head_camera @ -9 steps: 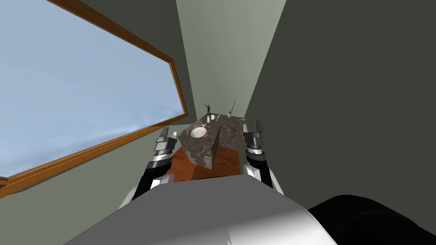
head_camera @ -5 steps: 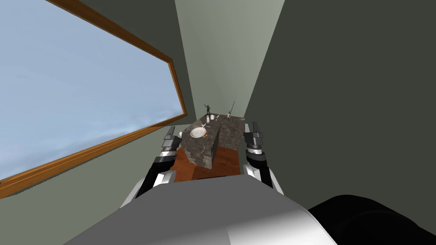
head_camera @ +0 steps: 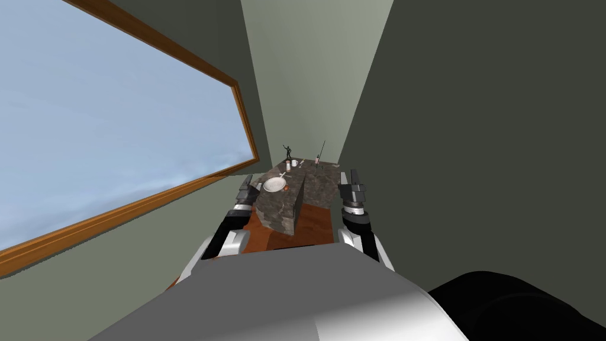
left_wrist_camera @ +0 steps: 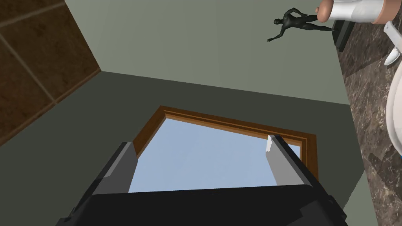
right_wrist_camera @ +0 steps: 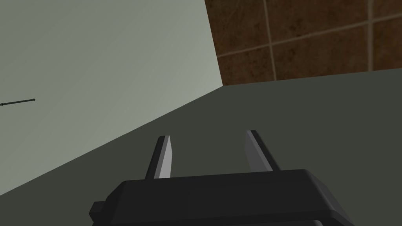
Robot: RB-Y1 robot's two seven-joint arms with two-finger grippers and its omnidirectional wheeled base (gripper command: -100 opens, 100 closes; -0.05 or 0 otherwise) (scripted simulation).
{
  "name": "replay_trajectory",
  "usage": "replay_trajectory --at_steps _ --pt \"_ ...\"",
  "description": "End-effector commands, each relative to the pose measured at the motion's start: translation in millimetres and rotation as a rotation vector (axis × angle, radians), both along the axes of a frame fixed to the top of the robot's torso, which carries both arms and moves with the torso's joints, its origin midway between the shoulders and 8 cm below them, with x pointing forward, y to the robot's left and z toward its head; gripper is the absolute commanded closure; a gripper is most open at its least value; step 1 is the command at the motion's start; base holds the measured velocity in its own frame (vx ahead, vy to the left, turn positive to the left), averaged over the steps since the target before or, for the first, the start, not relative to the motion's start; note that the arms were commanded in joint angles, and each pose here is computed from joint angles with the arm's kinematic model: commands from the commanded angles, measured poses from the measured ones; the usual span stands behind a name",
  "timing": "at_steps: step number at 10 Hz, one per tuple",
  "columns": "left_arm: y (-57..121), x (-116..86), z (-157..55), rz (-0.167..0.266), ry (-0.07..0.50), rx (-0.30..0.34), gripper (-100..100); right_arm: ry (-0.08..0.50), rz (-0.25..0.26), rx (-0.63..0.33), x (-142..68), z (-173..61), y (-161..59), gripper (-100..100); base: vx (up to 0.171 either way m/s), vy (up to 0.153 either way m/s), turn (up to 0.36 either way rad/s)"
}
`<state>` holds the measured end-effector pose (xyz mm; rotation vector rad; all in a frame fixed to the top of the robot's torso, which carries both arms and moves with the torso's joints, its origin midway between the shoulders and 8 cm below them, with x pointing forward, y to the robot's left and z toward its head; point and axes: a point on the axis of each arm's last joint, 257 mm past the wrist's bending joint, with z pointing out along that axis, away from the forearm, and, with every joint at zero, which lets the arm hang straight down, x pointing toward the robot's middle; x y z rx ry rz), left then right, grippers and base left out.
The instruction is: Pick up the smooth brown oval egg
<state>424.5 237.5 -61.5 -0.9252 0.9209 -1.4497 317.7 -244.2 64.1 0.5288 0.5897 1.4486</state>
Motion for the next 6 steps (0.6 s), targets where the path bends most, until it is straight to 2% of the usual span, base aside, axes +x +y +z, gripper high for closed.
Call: replay_trajectory --at_steps 1,2,3,4,5,6 --pt "-9.0 14 -12 -0.033 0.048 -0.03 -100 0.0 0.0 0.0 0 0 0 0 -0.001 -0.001 -0.024" --pt "-17.8 25 -16 -0.064 0.068 -0.057 -100 0.0 0.0 0.0 0 0 0 0 0.0 -0.002 -0.051" --pt "-17.3 27 -22 -0.061 0.092 -0.057 -100 0.0 0.0 0.0 0 0 0 0 0.001 -0.001 -0.013" --pt "-26.5 38 -28 -0.091 0.122 -0.084 -100 0.0 0.0 0.0 0 0 0 0 0.0 -0.002 -0.025" --pt "-26.3 39 -31 -0.089 0.136 -0.084 -100 0.0 0.0 0.0 0 0 0 0 0.001 -0.001 -0.018" --pt "-35.9 50 -38 -0.117 0.172 -0.111 -100 0.0 0.0 0.0 0 0 0 0 0.002 -0.002 -0.028"
